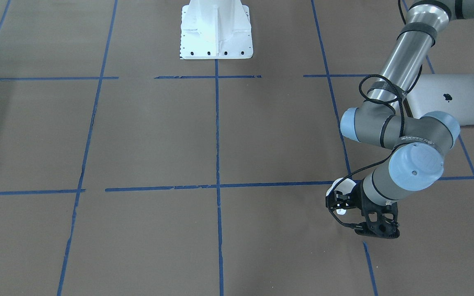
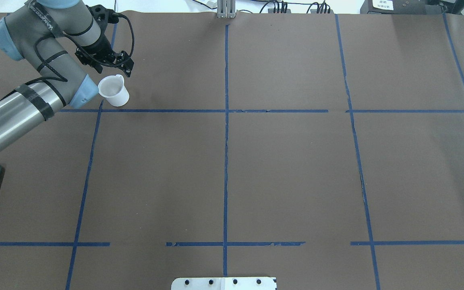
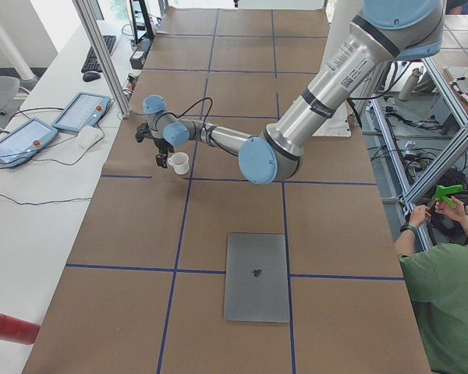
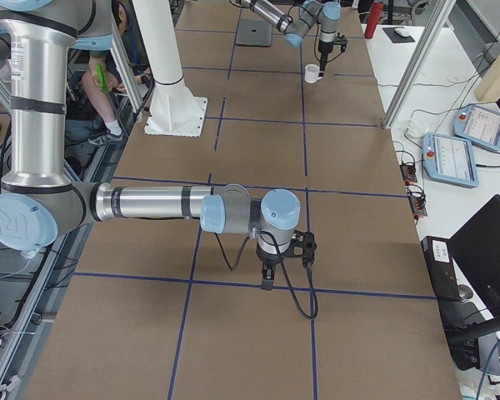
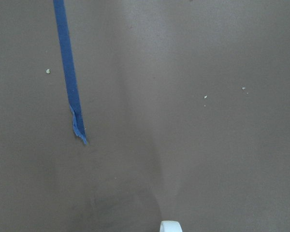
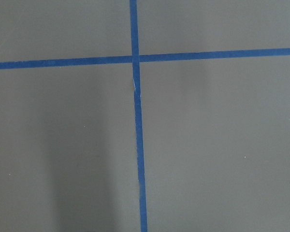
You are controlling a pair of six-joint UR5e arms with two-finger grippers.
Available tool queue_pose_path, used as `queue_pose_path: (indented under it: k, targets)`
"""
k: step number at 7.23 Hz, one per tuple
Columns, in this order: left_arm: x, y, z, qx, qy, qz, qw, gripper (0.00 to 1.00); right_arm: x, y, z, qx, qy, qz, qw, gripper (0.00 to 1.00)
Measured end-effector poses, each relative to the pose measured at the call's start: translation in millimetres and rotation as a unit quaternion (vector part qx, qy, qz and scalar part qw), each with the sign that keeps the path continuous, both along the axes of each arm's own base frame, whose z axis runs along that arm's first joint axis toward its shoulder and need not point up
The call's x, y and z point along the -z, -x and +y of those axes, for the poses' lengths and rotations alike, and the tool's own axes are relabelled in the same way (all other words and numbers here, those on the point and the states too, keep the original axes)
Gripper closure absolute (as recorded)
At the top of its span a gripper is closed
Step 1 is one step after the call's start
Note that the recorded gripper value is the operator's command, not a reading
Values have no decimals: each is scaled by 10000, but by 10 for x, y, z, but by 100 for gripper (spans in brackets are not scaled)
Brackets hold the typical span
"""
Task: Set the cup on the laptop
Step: 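Close the left gripper around the white cup's rim, then lift the white cup and carry it toward the silver laptop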
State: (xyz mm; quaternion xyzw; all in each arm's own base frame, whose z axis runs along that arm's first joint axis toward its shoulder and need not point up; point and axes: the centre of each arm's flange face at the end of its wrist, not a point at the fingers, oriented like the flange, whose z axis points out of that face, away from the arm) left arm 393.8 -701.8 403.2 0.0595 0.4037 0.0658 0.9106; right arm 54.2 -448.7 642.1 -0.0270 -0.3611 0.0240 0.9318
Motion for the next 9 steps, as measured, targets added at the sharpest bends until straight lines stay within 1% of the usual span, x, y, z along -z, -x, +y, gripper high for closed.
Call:
queue_pose_path:
  k: [1, 2, 3, 4, 5, 7, 9]
  targets:
    - [-44, -60, 17, -15, -2, 15, 10000, 23, 0, 0, 0, 0, 0, 0, 10000, 0]
    - [-85, -112, 33, -38, -12, 28, 10000, 34, 0, 0, 0, 0, 0, 0, 10000, 0]
    - [-107, -143, 44, -53, -17, 34, 10000, 53, 0, 0, 0, 0, 0, 0, 10000, 0]
    - [-110, -165, 53, -64, -21, 39, 10000, 81, 0, 0, 0, 0, 0, 0, 10000, 0]
    - [-97, -183, 58, -74, -29, 46, 10000, 100, 0, 0, 0, 0, 0, 0, 10000, 0]
    - [-49, -194, 48, -21, 10, 66, 10000, 100, 0, 0, 0, 0, 0, 0, 10000, 0]
    - [59, -17, -52, 153, 27, 104, 9998, 100, 0, 0, 0, 0, 0, 0, 10000, 0]
